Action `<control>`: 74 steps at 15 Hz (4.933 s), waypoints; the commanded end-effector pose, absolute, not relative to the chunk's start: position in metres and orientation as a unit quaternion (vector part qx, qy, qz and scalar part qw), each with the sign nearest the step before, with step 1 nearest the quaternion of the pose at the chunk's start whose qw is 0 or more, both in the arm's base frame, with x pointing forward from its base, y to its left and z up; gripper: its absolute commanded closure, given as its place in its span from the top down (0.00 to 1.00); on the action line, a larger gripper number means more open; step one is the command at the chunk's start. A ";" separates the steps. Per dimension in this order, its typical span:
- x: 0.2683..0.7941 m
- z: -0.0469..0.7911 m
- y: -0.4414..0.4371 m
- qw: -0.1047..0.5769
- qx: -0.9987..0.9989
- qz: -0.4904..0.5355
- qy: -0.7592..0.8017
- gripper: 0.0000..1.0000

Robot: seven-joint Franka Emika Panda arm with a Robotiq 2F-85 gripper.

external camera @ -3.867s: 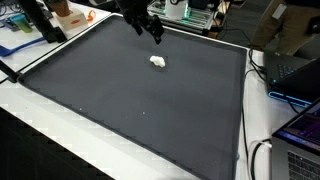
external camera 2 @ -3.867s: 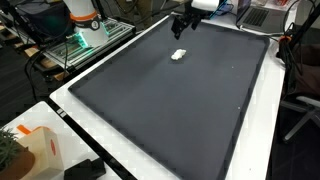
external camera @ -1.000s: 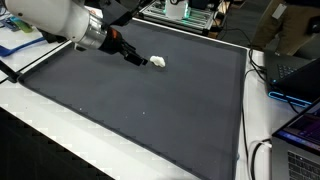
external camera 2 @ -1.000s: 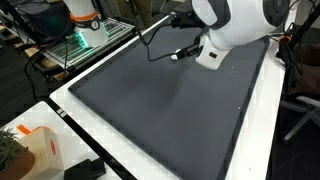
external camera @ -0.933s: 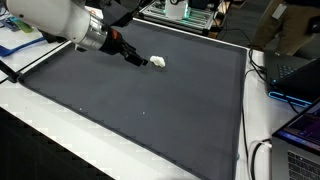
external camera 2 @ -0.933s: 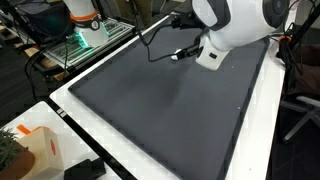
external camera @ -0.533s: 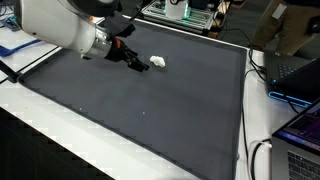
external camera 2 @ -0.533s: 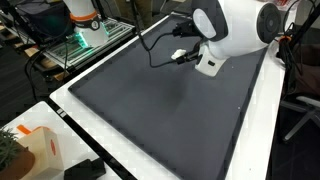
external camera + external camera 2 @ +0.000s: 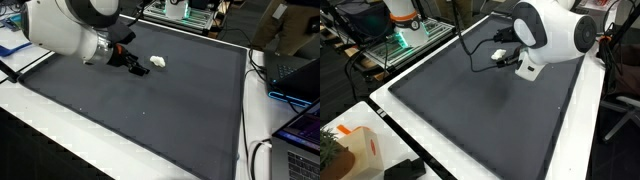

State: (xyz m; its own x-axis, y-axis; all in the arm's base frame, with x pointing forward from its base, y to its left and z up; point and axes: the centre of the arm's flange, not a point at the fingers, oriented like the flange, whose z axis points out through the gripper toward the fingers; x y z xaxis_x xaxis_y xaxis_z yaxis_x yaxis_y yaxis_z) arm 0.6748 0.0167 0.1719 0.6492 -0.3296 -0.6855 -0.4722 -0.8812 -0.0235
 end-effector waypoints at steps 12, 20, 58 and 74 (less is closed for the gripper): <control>0.577 0.300 0.023 0.147 -0.966 0.073 0.201 1.00; 0.581 0.328 0.033 0.136 -0.964 0.027 0.227 1.00; 0.364 0.427 0.083 0.177 -0.982 0.071 0.010 1.00; 0.373 0.437 0.080 0.180 -0.982 0.057 0.008 0.48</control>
